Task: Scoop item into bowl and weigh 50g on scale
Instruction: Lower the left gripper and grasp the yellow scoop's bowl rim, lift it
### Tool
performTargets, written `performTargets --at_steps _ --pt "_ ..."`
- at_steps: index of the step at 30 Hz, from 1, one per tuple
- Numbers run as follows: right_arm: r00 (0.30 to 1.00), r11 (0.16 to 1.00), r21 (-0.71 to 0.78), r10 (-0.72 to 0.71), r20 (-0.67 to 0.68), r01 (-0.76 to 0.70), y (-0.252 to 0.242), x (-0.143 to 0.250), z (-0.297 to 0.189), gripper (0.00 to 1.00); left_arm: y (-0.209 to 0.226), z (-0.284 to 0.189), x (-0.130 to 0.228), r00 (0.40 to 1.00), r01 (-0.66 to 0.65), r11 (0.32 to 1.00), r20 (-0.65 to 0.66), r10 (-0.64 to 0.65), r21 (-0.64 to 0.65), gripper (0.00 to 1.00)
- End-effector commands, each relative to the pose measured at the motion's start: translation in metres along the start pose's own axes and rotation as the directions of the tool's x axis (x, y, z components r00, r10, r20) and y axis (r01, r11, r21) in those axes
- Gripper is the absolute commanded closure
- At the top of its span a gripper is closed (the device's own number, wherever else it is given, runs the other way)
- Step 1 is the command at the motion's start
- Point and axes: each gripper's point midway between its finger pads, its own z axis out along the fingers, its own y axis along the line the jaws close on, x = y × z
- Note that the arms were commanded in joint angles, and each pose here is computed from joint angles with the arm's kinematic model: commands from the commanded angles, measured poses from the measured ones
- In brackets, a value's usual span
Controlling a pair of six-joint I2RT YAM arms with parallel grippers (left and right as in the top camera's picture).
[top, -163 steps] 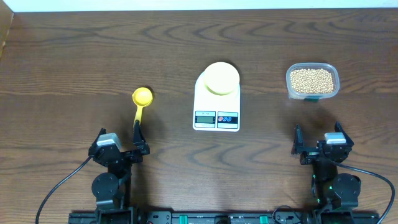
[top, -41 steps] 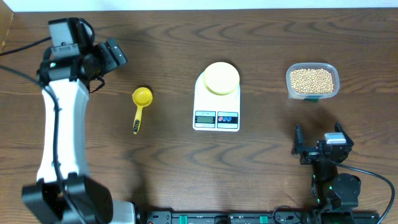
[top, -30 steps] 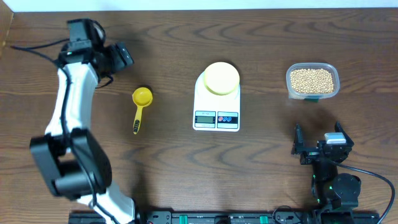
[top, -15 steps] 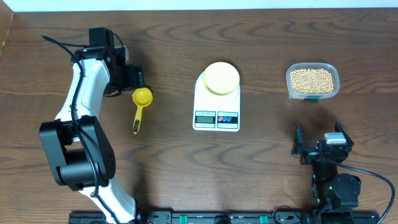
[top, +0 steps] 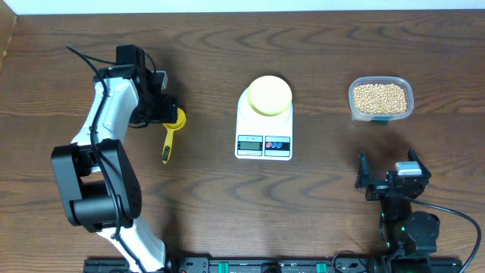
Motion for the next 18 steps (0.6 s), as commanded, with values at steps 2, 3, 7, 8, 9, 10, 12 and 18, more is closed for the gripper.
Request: performTargets --at_steps 2,3,7,8,9,10,12,18 --pt "1.0 1.0 -0.002 -0.01 -0.001 0.01 0.001 0.001 0.0 0.01 0.01 0.01 0.0 1.0 -0.028 0.998 -0.016 0.027 -0.055 0.22" --pt "1.0 1.0 -0.002 -0.01 -0.001 0.01 0.001 0.001 0.0 0.01 0.011 0.012 -0.001 1.0 -0.028 0.998 -0.011 0.027 -0.056 0.22" --pt "1.0 1.0 -0.002 -0.01 -0.001 0.01 0.001 0.001 0.0 0.01 0.01 0.012 -0.008 0.999 -0.028 0.998 0.014 0.029 -0.05 0.28" --pt "1.0 1.0 -0.002 -0.01 -0.001 0.01 0.001 0.001 0.0 0.01 0.009 0.012 -0.009 0.999 -0.027 0.999 0.02 0.028 -0.042 0.28" --pt "1.0 1.0 -0.002 -0.01 -0.001 0.01 0.001 0.001 0.0 0.01 0.007 0.012 -0.011 0.999 -0.026 0.999 0.029 0.027 -0.033 0.28" --pt "1.0 1.0 -0.002 -0.01 -0.001 0.01 0.001 0.001 0.0 0.01 0.005 0.012 -0.013 0.999 -0.027 0.999 0.036 0.028 -0.021 0.28" --pt "1.0 1.0 -0.002 -0.01 -0.001 0.01 0.001 0.001 0.0 0.01 0.002 0.012 -0.014 0.999 -0.028 1.0 0.041 0.029 -0.006 0.29" --pt "1.0 1.0 -0.002 -0.01 -0.001 0.01 0.001 0.001 0.0 0.01 0.002 0.014 -0.012 0.999 -0.029 1.0 0.036 0.029 -0.006 0.33"
